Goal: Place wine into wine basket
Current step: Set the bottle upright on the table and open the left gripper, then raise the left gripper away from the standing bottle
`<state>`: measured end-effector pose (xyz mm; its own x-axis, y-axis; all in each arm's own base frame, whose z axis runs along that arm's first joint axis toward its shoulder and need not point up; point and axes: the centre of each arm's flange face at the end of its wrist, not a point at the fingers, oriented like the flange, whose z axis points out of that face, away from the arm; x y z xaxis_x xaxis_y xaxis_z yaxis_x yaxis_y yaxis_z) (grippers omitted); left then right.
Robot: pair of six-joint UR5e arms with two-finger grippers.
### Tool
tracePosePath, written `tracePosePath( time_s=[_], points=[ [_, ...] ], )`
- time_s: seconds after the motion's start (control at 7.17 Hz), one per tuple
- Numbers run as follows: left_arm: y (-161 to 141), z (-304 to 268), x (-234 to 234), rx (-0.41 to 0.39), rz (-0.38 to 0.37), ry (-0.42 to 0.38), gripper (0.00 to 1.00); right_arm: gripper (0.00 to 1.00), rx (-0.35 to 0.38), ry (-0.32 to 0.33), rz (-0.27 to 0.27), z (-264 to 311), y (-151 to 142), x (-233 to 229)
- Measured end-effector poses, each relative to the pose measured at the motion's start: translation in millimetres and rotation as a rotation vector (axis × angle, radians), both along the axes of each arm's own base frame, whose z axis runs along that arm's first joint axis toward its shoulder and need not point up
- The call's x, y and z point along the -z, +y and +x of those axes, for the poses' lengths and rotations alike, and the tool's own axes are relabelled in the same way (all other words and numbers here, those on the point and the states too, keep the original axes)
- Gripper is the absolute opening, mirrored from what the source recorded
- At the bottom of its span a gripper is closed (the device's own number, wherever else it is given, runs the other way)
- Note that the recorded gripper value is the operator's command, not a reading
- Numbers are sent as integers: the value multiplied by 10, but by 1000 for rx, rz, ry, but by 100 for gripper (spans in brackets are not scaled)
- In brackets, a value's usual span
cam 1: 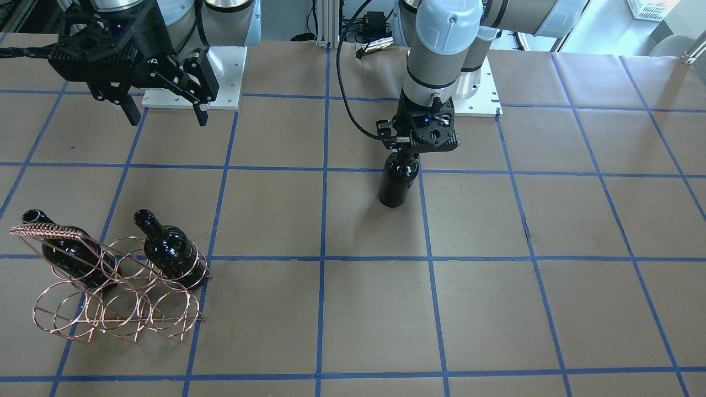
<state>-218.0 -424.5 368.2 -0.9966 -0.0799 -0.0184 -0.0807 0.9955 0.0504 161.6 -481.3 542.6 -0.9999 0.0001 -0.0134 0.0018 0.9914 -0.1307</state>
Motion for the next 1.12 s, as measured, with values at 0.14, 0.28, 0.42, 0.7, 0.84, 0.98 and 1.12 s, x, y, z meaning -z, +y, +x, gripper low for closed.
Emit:
tracePosePath(
  time_s=[0.14, 0.28, 0.42, 0.7, 0.84, 0.98, 1.12],
  points=[
    [4, -10, 5, 2, 1, 0, 0, 100, 0, 0, -1, 1, -4, -6],
    [4, -13, 4, 3, 2, -1, 36, 100, 0, 0, -2, 1, -6, -10],
    [15, -12, 8, 5, 14, -4, 74, 100, 0, 1, -2, 5, -1, -14],
    [64, -3, 17, 11, 63, -13, 100, 100, 0, 12, -3, 7, 7, -20],
    [56, 1, -17, 12, 67, -11, 100, 100, 0, 15, -4, 6, 7, -20],
    [19, 9, -99, 10, 57, -7, 100, 100, 0, 16, -4, 6, 7, -22],
    [-25, 27, -228, 3, 52, -6, 100, 100, -1, 16, -5, 8, 10, -28]
  ],
)
